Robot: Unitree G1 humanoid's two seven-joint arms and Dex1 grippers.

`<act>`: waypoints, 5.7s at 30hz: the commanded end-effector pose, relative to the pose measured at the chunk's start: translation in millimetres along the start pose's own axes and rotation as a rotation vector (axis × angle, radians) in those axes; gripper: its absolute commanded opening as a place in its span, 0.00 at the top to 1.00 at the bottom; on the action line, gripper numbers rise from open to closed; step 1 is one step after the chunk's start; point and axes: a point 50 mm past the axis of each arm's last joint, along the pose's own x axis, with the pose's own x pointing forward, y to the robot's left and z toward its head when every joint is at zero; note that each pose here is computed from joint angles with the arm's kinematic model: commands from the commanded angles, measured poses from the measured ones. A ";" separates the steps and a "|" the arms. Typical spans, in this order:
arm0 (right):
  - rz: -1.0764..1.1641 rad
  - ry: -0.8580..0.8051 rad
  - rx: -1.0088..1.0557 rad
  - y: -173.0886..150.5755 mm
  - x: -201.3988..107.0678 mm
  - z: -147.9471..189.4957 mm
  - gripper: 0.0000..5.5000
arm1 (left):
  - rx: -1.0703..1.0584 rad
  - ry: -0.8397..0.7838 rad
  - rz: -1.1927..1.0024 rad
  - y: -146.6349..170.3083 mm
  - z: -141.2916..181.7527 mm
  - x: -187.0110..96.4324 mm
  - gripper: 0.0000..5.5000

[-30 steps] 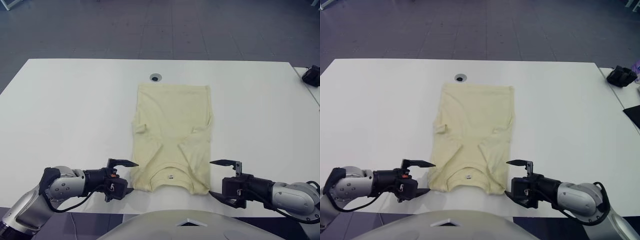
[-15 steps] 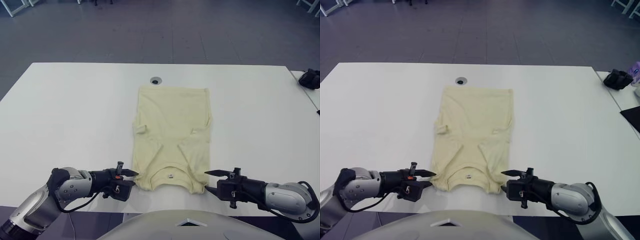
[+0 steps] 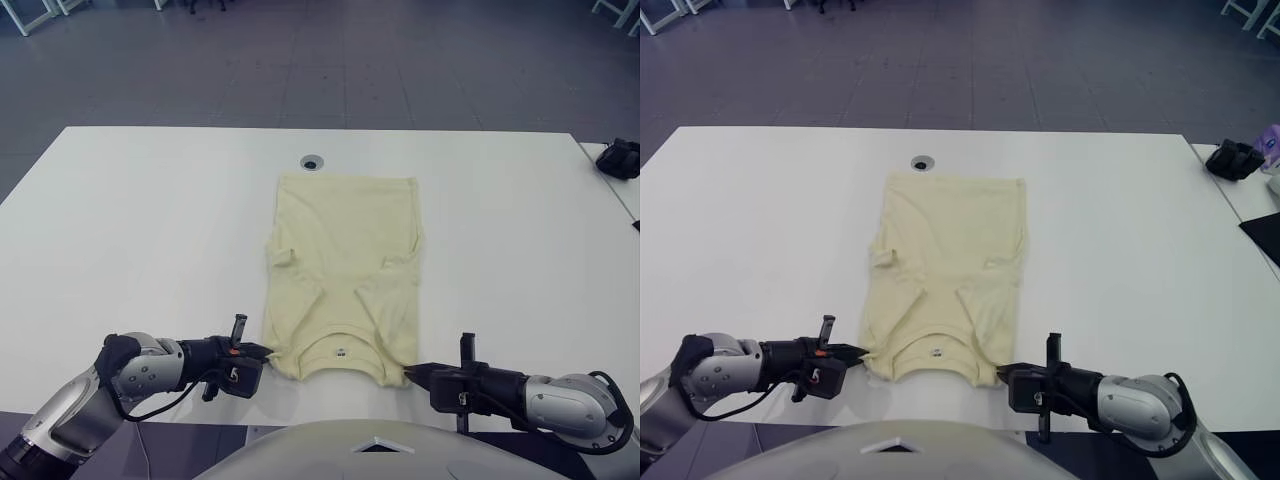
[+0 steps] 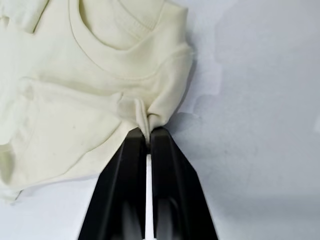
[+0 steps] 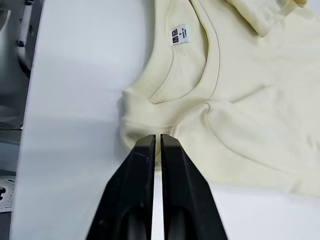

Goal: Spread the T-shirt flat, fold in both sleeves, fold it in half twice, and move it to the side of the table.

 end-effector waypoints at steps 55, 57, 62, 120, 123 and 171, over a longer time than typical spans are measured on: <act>-0.040 0.023 -0.057 -32.1 1.2 -14.1 1.00 | -0.197 -0.071 -0.040 21.7 -10.2 -2.1 1.00; -0.005 0.011 -0.040 -30.7 0.2 -11.2 1.00 | -0.257 -0.109 -0.054 25.8 -6.1 -4.9 1.00; 0.166 0.015 0.061 -18.0 -9.0 -4.9 1.00 | -0.359 -0.175 -0.202 22.5 1.9 -16.9 1.00; 0.026 -0.181 0.260 -251.0 -1.7 -8.4 1.00 | -0.707 -0.450 0.097 214.2 -45.0 -29.2 1.00; 0.013 -0.191 0.344 -255.3 12.2 -21.9 1.00 | -0.760 -0.437 0.114 217.9 -55.4 -14.4 1.00; -0.596 -0.201 0.497 -283.1 55.4 -42.9 0.88 | -0.988 -0.275 0.460 233.7 -87.3 20.5 0.92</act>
